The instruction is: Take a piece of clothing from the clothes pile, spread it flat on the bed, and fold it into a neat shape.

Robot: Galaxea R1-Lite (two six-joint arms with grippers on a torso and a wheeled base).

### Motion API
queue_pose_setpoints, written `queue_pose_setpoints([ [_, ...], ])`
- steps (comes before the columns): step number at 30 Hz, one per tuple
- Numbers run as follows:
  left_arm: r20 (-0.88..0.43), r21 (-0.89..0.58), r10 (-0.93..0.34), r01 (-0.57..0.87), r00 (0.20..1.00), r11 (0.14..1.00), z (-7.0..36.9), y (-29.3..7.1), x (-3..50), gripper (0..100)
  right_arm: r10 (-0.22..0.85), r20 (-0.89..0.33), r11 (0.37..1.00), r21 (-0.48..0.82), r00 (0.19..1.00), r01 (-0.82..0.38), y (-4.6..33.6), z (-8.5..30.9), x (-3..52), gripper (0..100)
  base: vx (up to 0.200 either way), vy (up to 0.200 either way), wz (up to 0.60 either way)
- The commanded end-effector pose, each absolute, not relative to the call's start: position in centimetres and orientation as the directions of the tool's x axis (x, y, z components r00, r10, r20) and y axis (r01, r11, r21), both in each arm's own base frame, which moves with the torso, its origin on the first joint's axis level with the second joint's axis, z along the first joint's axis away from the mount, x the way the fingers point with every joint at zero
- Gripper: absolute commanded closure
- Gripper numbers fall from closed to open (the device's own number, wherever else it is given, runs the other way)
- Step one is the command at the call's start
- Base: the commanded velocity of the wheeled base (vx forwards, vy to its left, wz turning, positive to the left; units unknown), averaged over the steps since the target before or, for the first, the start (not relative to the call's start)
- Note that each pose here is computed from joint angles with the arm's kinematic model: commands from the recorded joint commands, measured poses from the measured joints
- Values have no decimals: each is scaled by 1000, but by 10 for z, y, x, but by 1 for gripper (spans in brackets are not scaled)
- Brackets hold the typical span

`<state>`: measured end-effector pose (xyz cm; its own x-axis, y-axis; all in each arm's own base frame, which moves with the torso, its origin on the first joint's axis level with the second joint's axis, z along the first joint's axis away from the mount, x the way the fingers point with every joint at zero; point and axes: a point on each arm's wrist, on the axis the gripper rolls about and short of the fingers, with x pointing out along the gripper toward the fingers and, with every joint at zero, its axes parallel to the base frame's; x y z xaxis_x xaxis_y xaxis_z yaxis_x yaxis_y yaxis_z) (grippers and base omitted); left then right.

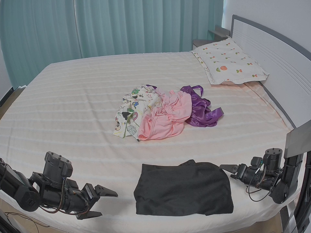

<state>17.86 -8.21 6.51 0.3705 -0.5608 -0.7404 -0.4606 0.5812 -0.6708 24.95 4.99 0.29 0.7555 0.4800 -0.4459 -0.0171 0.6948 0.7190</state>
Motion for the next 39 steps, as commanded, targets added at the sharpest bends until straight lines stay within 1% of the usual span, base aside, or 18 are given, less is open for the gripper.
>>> queue_pose_setpoints([
  [1, -742, -669, -562, -459, 366, 584, 65, -83, 178, 0, 481, -484, 728, 685, 731, -25, 47, 6, 227, 0, -200, 0, 0],
  [4, -741, -670, -564, -458, 364, 585, 65, -84, 178, 0, 483, -514, 733, 681, 709, -6, 46, 6, 215, 0, -200, 0, 0],
  [10, -742, -669, -563, -458, 364, 585, 64, -83, 177, 0, 482, -536, 736, 677, 693, 11, 47, 4, 211, 0, 0, 0, 0],
  [13, -743, -668, -562, -459, 363, 586, 64, -83, 178, 0, 482, -568, 744, 668, 667, 31, 47, 1, 208, 0, 0, 0, 0],
  [17, -743, -668, -562, -459, 363, 586, 64, -83, 178, 0, 496, -579, 745, 667, 648, 25, 52, 2, 204, 0, 0, 0, 0],
  [21, -743, -668, -562, -459, 363, 586, 64, -83, 178, 0, 507, -616, 758, 652, 603, 29, 57, -2, 200, 0, 0, 0, 0],
  [27, -743, -668, -562, -459, 363, 586, 64, -83, 178, 0, 510, -638, 772, 635, 577, 19, 60, -6, 197, 0, 0, 0, 0],
  [28, -743, -668, -562, -459, 363, 586, 64, -83, 178, 0, 510, -638, 772, 635, 577, 19, 60, -6, 197, 100, 0, 0, 0],
  [30, -743, -667, -561, -460, 364, 586, 64, -83, 178, 0, 497, -671, 792, 610, 550, 28, 57, -5, 192, 100, 0, 0, 0],
  [39, -745, -666, -561, -461, 361, 587, 64, -83, 178, 0, 483, -700, 811, 584, 526, 33, 53, -2, 186, 100, 0, 0, 0],
])
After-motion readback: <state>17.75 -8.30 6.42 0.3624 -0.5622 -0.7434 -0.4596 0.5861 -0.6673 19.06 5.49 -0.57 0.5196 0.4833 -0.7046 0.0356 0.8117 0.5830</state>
